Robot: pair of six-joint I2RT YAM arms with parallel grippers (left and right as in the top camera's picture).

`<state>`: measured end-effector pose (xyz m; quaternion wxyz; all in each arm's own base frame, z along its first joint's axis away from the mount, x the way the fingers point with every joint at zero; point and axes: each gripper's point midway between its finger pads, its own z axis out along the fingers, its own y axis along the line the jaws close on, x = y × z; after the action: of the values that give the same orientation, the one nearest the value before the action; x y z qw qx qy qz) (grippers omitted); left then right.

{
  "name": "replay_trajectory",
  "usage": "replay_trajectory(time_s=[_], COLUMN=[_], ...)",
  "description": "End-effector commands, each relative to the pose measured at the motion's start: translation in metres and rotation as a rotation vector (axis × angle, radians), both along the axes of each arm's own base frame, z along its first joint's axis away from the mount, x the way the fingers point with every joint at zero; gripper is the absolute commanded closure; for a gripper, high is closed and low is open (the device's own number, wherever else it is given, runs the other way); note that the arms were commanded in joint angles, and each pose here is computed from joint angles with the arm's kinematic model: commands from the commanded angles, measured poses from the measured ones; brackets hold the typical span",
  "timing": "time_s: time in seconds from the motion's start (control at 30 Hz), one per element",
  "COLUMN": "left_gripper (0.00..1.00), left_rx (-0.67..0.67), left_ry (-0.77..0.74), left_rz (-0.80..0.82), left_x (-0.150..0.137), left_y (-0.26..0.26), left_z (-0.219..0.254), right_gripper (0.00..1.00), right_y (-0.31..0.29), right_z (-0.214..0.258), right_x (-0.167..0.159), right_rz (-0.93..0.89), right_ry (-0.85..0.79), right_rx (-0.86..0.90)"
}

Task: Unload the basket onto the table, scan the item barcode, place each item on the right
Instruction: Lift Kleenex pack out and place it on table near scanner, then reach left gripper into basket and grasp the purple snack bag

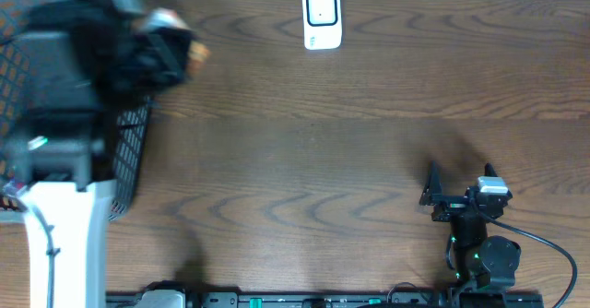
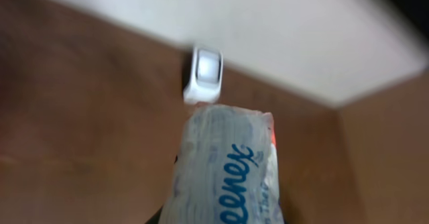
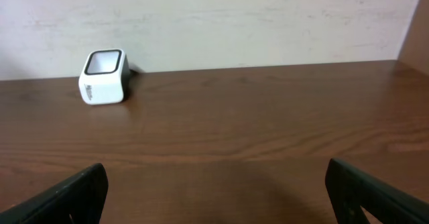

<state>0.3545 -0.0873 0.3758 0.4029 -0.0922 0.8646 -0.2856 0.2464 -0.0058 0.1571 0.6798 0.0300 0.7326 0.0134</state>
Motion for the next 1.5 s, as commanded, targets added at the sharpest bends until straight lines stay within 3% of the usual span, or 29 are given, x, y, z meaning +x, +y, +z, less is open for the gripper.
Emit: replay_trajectory(time_s=[0.0,0.33,0.6,0.63,0.73,0.77,0.97,1.17,1.33,1.47], left_gripper=[0.92,0.92,0.91,0.87,0.52,0.45,0.41,0.41,0.4,0.32], left_rx=[0.159,0.337,0.359,0.36,0.369,0.371,0.337,0.194,0.111,0.118], left_ry=[0.079,0.39,0.586,0.601,0.634,0.637,0.615,0.456,0.235,0.087], left_rz=[-0.028,-0.251,-0.229,-0.223,-0.22,-0.22,-0.269,-0.351,-0.227,-0.035], left_x=[0.009,0.032,0.039,0.039,0.038,0.038,0.035,0.043,0.057,0.051], left_y=[-0.033,-0.141,-0.165,-0.165,-0.165,-0.165,-0.171,-0.178,-0.119,-0.023], left_z=[-0.04,-0.196,-0.296,-0.303,-0.319,-0.32,-0.304,-0.221,-0.116,-0.049], right_gripper=[0.01,0.01,0.01,0.01,0.01,0.01,0.01,0.01,0.01,0.01], right_y=[0.002,0.002,0.002,0.002,0.002,0.002,0.002,0.002,0.002,0.002], right_z=[-0.001,-0.001,-0.001,-0.001,-0.001,-0.001,-0.001,-0.001,-0.001,-0.001], right_x=[0.0,0.0,0.0,0.0,0.0,0.0,0.0,0.0,0.0,0.0], right_rz=[0.007,0.007,0.007,0.007,0.007,0.007,0.007,0.007,0.007,0.007], right_ry=[0.001,0.001,0.001,0.001,0.001,0.001,0.001,0.001,0.001,0.001], right_rx=[0.01,0.01,0.01,0.01,0.01,0.01,0.01,0.01,0.01,0.01])
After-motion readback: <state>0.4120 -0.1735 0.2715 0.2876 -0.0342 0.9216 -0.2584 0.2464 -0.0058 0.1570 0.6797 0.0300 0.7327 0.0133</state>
